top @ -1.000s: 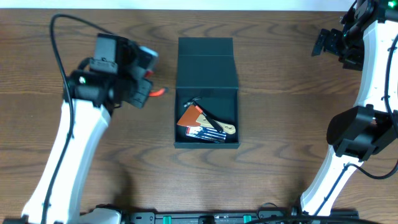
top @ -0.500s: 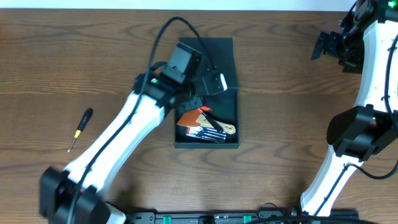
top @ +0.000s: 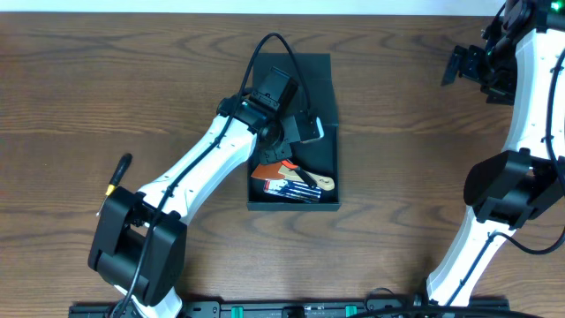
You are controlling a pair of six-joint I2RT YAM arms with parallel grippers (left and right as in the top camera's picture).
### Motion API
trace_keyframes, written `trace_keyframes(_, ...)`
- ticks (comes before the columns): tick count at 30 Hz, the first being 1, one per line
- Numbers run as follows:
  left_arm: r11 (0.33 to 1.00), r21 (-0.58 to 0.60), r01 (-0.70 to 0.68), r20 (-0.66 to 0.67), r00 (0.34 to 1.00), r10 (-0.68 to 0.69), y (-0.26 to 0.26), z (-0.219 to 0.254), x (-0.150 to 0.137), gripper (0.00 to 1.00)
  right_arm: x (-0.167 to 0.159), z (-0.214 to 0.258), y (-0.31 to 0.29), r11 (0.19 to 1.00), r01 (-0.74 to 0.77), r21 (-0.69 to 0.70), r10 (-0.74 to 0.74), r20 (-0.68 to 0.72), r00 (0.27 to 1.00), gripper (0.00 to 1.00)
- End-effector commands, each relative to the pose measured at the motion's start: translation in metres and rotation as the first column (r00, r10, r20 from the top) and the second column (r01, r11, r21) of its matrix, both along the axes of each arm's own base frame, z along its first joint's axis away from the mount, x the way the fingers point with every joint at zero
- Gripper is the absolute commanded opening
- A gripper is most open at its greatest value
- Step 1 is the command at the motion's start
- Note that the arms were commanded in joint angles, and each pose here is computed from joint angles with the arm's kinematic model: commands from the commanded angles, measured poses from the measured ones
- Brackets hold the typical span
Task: Pack container
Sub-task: 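Carry the pliers with left gripper and lower them into the box, then release the pliers and move left gripper to the small screwdriver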
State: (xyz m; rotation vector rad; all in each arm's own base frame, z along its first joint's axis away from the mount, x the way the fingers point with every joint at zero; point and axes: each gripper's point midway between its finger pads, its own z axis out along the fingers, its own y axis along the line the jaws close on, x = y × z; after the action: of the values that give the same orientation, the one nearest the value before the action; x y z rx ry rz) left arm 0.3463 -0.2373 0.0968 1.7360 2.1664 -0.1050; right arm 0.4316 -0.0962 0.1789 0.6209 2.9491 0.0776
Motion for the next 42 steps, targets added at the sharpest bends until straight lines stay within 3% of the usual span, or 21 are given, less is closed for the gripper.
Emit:
trace_keyframes(1, 1.000, -0.015, 0.019, -0.002, 1.000, -0.019, -0.003, 0.001, 0.000, 0.14, -0.001, 0.000, 0.000, 1.000, -0.017, -0.004, 0.017, -0.003, 1.000, 0.99)
trace_keyframes(2, 1.000, -0.015, 0.018, -0.003, 1.000, -0.018, -0.003, 0.001, 0.000, 0.31, -0.002, 0.000, -0.001, 1.000, -0.017, -0.005, 0.017, -0.004, 1.000, 0.99)
trace_keyframes(3, 1.000, -0.015, 0.014, -0.005, 1.000, -0.014, -0.003, 0.000, 0.000, 0.41, -0.002, 0.000, -0.001, 1.000, -0.018, -0.005, 0.018, -0.004, 1.000, 0.99)
trace_keyframes(5, 1.000, -0.014, 0.012, -0.007, 1.000, -0.012, -0.002, 0.000, 0.000, 0.47, -0.002, 0.000, -0.001, 1.000, -0.022, -0.005, 0.022, -0.004, 1.000, 0.99)
trace_keyframes(6, 1.000, -0.013, 0.009, -0.010, 1.000, -0.010, -0.002, -0.001, 0.000, 0.59, -0.002, 0.000, 0.000, 1.000, -0.025, -0.005, 0.025, -0.004, 1.000, 0.99)
trace_keyframes(8, 1.000, -0.011, 0.006, -0.013, 1.000, -0.006, -0.001, -0.001, -0.001, 0.97, -0.002, 0.000, 0.000, 1.000, -0.025, -0.005, 0.025, -0.005, 1.000, 0.99)
trace_keyframes(17, 0.961, 0.036, -0.275, 0.052, 0.961, 0.273, 0.045, 0.035, 0.007, 0.98, -0.001, 0.000, -0.001, 1.000, -0.029, -0.006, 0.029, -0.003, 1.000, 0.99)
trace_keyframes(20, 0.890, 0.015, -0.455, 0.090, 0.887, 0.452, 0.082, 0.072, 0.003, 0.98, -0.001, 0.000, 0.000, 1.000, -0.029, -0.006, 0.029, -0.003, 1.000, 0.99)
trace_keyframes(24, 0.726, -0.053, -0.686, 0.093, 0.720, 0.688, 0.146, 0.116, -0.016, 0.98, -0.002, 0.000, 0.000, 1.000, -0.029, -0.006, 0.029, -0.003, 1.000, 0.99)
trace_keyframes(29, 0.390, -0.127, -0.912, 0.055, 0.386, 0.921, 0.244, 0.148, -0.046, 0.98, -0.002, 0.000, 0.000, 1.000, -0.029, -0.005, 0.029, -0.004, 1.000, 0.99)
trace_keyframes(31, 0.215, -0.144, -0.966, 0.030, 0.213, 0.977, 0.282, 0.153, -0.058, 0.99, -0.002, 0.000, 0.000, 1.000, -0.029, -0.006, 0.029, -0.004, 1.000, 0.99)
trace_keyframes(33, 0.083, -0.143, -0.986, 0.000, 0.084, 0.997, 0.307, 0.151, -0.068, 0.98, -0.001, 0.000, 0.000, 0.999, -0.034, -0.006, 0.034, -0.003, 0.999, 0.99)
trace_keyframes(38, -0.154, -0.113, -0.982, -0.080, -0.145, 0.986, 0.343, 0.135, -0.084, 0.98, -0.002, 0.000, 0.000, 0.999, -0.036, -0.007, 0.036, -0.003, 0.999, 0.99)
trace_keyframes(42, -0.461, -0.090, -0.883, -0.185, -0.440, 0.879, 0.361, 0.119, -0.088, 0.98, -0.001, 0.000, 0.000, 0.999, -0.036, -0.006, 0.036, -0.002, 0.999, 0.99)
